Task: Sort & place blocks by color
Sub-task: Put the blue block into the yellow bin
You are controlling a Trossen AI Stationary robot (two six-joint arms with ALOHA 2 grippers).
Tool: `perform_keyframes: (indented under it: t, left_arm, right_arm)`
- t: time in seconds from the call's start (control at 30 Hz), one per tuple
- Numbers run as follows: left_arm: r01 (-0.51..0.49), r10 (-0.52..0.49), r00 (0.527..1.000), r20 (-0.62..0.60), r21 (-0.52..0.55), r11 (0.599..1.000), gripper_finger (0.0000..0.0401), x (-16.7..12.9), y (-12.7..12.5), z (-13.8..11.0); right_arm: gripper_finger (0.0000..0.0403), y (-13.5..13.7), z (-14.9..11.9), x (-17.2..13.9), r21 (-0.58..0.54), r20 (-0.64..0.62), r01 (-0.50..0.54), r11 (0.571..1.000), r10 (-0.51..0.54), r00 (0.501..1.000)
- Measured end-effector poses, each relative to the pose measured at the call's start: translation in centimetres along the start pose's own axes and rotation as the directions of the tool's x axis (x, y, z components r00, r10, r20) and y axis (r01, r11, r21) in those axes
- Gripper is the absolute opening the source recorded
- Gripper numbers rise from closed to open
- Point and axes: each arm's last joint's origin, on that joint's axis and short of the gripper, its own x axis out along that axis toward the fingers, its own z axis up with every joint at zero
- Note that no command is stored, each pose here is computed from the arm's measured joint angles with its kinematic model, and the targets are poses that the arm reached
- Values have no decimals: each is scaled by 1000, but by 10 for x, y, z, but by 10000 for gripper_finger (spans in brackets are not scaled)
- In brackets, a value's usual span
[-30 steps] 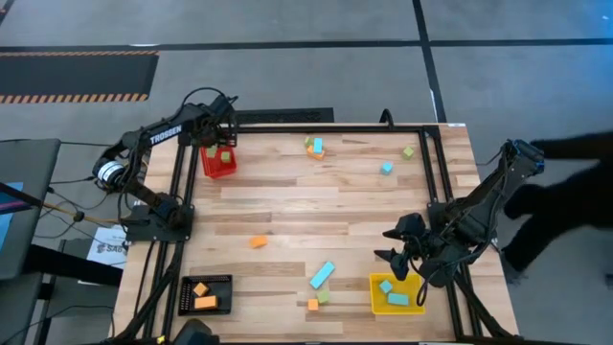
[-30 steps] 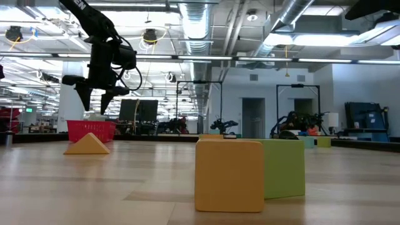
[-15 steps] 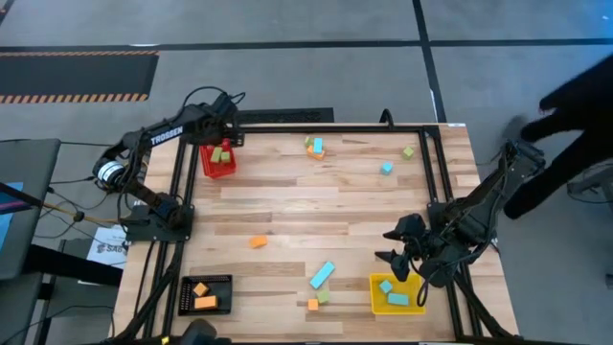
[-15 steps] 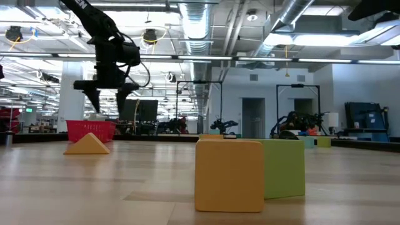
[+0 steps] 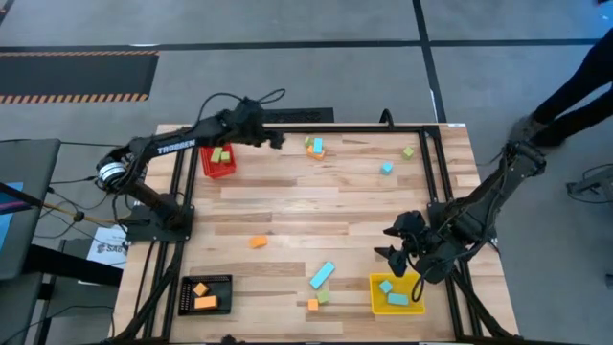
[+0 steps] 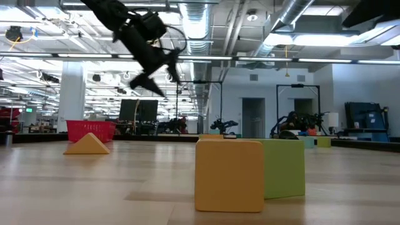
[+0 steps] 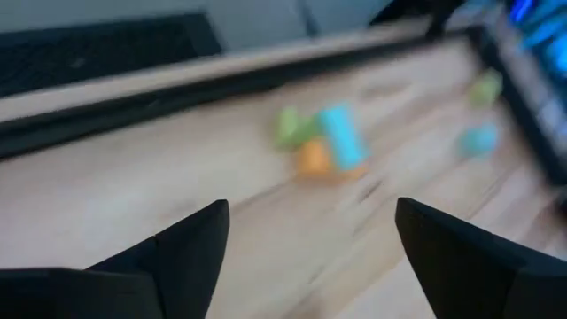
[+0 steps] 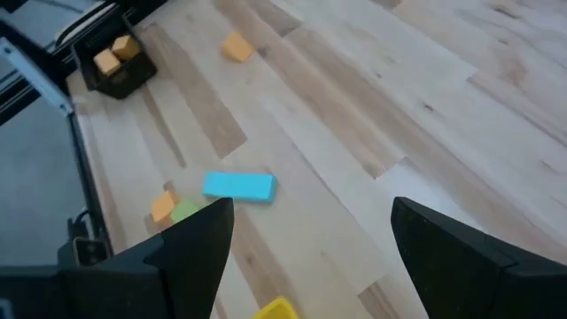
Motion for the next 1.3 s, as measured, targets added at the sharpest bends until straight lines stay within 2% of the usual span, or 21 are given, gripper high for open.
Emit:
perform_keyframes:
  t: [0.13,0.33,0.57,0.67,0.8,1.0,1.3]
  left_arm:
    - [51,-49,998,24,-76,996,285,26,-26,-5]
    - [44,-44,999,-19,-14,999,253,73,-61,1]
    - [-162,164,984,-69,27,986,226,119,-83,17]
    - [-192,196,977,-85,54,980,216,135,-93,20]
    - [-222,225,968,-109,41,974,213,154,-101,20]
    - [-344,345,927,-146,38,938,220,164,-96,14]
    - [-351,352,927,-130,35,936,223,167,-95,14]
  right_arm:
    - [327,-1,5,4,26,8,13,1000,-13,1000]
    - [327,-3,7,7,43,-72,7,999,-4,997]
    - [327,-1,4,6,54,-138,-19,998,26,990]
    - [327,-1,3,5,47,-141,-23,999,29,990]
    - [327,-1,2,5,46,-144,-25,999,31,989]
    - [327,-1,2,5,35,-159,-29,999,34,987]
    - [327,-1,1,4,-5,-162,-35,999,34,986]
